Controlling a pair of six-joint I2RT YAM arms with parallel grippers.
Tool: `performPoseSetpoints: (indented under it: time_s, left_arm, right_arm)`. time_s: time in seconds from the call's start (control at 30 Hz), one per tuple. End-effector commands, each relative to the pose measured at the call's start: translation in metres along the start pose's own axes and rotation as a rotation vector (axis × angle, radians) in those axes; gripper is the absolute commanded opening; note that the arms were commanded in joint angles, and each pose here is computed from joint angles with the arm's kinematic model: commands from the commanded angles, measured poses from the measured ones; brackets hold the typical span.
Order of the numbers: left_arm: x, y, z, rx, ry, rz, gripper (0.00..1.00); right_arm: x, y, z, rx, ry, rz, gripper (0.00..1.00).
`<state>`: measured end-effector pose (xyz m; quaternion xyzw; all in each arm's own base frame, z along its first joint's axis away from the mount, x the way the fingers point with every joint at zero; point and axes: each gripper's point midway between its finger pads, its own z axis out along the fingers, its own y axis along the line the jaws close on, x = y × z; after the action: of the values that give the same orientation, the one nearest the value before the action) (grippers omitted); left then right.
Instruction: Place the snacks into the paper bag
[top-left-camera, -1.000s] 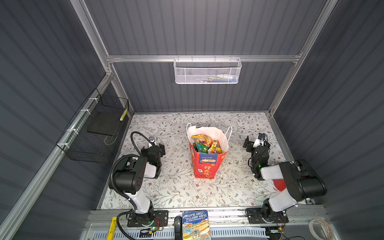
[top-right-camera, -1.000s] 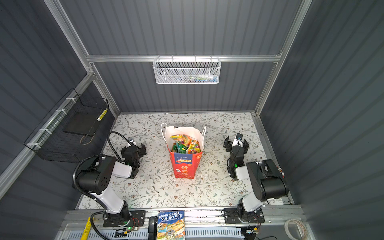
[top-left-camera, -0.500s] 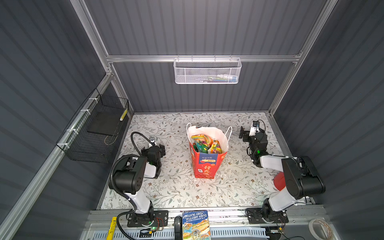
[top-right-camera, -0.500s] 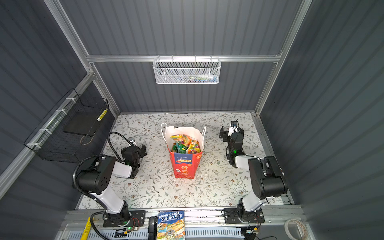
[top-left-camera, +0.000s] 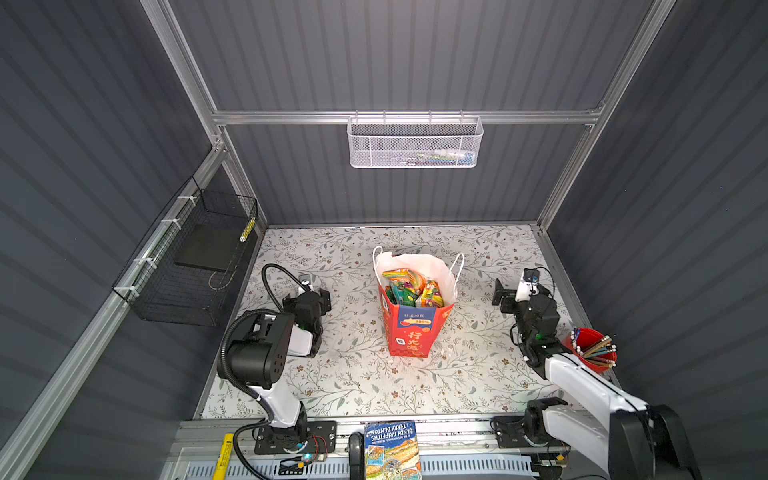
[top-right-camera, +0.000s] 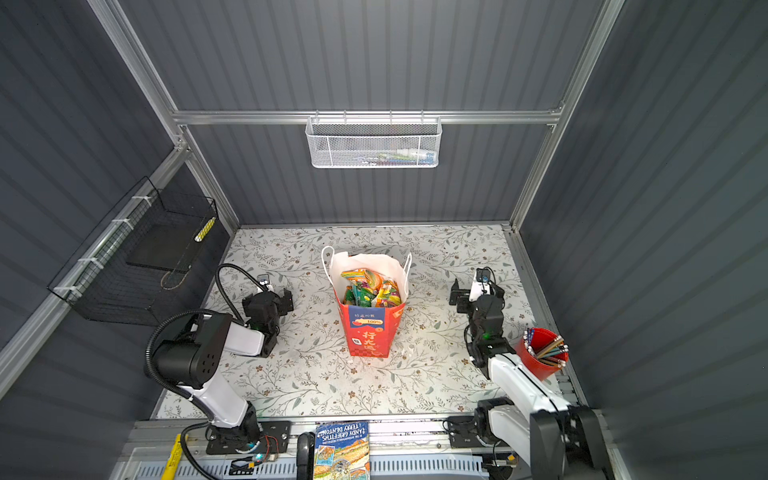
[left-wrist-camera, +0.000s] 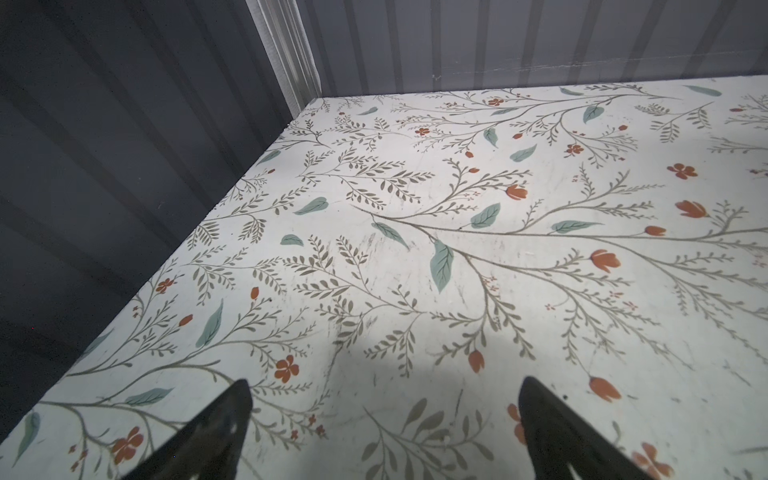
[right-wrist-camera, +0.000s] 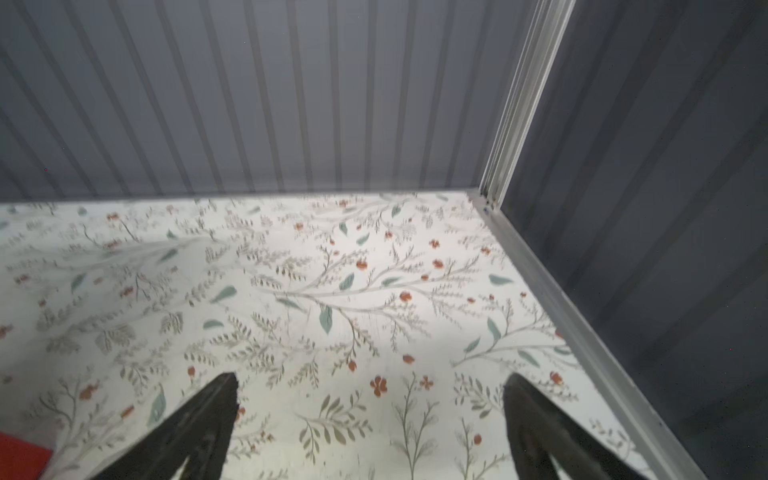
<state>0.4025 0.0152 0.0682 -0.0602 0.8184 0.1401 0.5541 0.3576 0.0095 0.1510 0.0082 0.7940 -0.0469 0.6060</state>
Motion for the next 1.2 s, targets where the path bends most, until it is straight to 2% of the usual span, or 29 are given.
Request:
performPoseSetpoints:
  time_s: [0.0,0.07,0.27,0.43,0.53,0.57,0.67,0.73,0.97,1.17]
  left_arm:
    - [-0.007,-0.001,0.003,0.0,-0.016,-0.023,1.0]
    - [-0.007,-0.001,0.003,0.0,-0.015,-0.023,1.0]
    - [-0.007,-0.001,0.003,0.0,-0.015,-0.022,1.0]
    - [-0.006,-0.001,0.003,0.0,-0.014,-0.021,1.0]
    - [-0.006,-0.001,0.003,0.001,-0.014,-0.02,1.0]
    - [-0.006,-0.001,0.003,0.001,-0.014,-0.021,1.0]
    - [-0.006,-0.001,0.003,0.0,-0.015,-0.021,1.0]
    - [-0.006,-0.001,0.003,0.001,-0.014,-0.021,1.0]
    - [-0.006,-0.002,0.003,0.002,-0.014,-0.021,1.0]
    - [-0.006,-0.002,0.003,0.002,-0.014,-0.021,1.0]
  right_arm:
    - [0.008,0.007,0.019,-0.022,0.008,-0.038,0.99]
    - [0.004,0.007,0.02,-0.006,-0.043,-0.09,0.99]
    - [0.009,0.0,0.025,-0.007,-0.042,-0.055,0.99]
    - [0.009,-0.007,0.02,-0.011,-0.085,-0.014,0.99]
    - [0.022,-0.011,0.02,-0.04,-0.092,0.023,0.99]
    - [0.018,-0.01,0.022,-0.045,-0.133,0.015,0.99]
    - [0.024,-0.008,0.026,-0.066,-0.06,0.019,0.99]
    - [0.021,-0.009,0.031,-0.086,-0.073,0.034,0.99]
    - [0.025,-0.023,0.041,-0.116,0.004,0.129,0.99]
    - [0.024,-0.023,0.039,-0.115,-0.015,0.127,0.99]
